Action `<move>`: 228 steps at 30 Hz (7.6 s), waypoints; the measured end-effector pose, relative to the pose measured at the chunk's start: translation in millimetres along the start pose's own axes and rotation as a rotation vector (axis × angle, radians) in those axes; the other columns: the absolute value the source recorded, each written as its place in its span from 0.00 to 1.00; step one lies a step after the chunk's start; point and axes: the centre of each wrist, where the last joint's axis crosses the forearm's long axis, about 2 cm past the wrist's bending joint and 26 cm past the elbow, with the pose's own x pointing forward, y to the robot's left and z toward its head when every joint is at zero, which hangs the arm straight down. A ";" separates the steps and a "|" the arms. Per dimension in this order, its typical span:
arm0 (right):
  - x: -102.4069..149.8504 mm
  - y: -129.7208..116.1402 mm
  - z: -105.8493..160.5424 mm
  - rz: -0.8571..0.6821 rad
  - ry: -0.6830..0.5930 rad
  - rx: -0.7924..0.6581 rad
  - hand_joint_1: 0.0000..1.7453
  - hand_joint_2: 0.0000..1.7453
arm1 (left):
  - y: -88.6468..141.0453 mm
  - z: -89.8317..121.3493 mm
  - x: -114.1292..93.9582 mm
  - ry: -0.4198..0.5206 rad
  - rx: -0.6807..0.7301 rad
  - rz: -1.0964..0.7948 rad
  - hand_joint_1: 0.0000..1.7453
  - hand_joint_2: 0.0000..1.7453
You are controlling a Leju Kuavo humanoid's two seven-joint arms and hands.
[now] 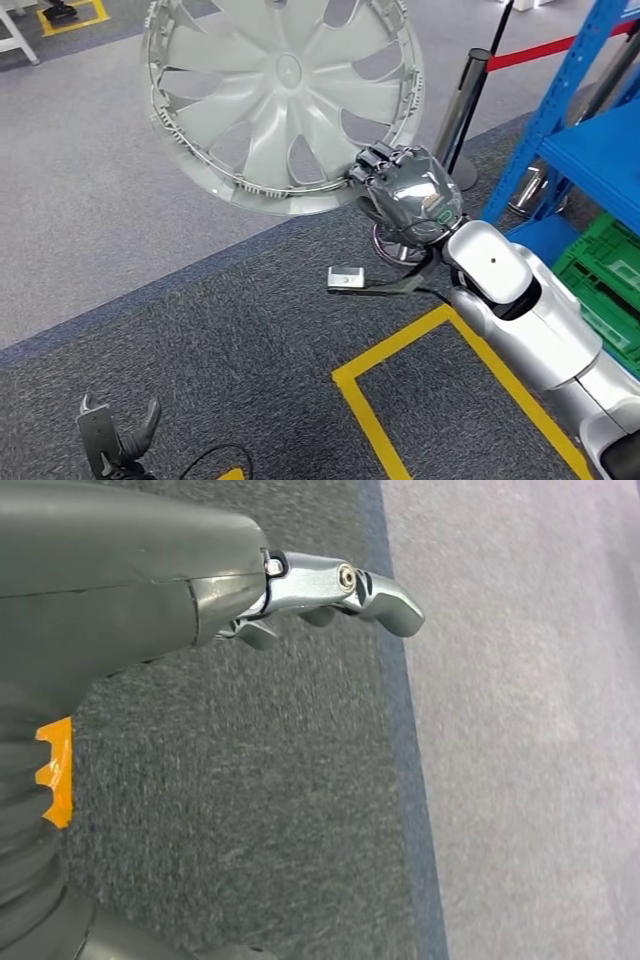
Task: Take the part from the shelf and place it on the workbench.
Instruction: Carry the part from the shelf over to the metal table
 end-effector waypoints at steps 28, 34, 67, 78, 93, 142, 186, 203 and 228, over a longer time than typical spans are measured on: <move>-2.1 1.8 9.7 0.002 0.007 0.006 1.00 1.00 | 2.3 -0.4 -1.5 0.005 0.012 -0.005 0.00 1.00; -2.5 1.0 8.8 0.005 0.003 0.004 1.00 1.00 | 1.3 -2.4 0.0 -0.003 0.009 -0.008 0.00 1.00; -2.9 -1.1 8.9 0.010 -0.009 -0.003 1.00 1.00 | 4.0 -3.8 -2.0 -0.002 0.009 -0.020 0.00 1.00; -3.0 0.8 12.9 0.006 -0.006 0.004 1.00 1.00 | 2.3 -0.8 -2.4 0.007 0.007 -0.016 0.00 1.00; -2.6 -1.0 11.9 0.006 -0.008 -0.004 1.00 1.00 | 2.7 -1.1 -3.1 0.008 0.000 -0.015 0.00 1.00; -20.2 -4.0 41.8 0.033 0.040 0.011 1.00 1.00 | 73.6 27.6 -73.6 0.378 0.146 -0.347 0.00 1.00; -24.0 0.5 57.6 0.036 0.082 0.020 1.00 1.00 | 64.1 26.2 -70.8 0.328 0.078 -0.277 0.00 1.00; -27.4 -0.4 64.1 0.050 0.080 0.029 1.00 1.00 | 63.2 26.0 -70.6 0.314 0.041 -0.271 0.00 1.00; -21.2 7.9 85.6 0.027 0.099 0.067 1.00 1.00 | 68.8 31.9 -74.8 0.312 0.026 -0.294 0.00 1.00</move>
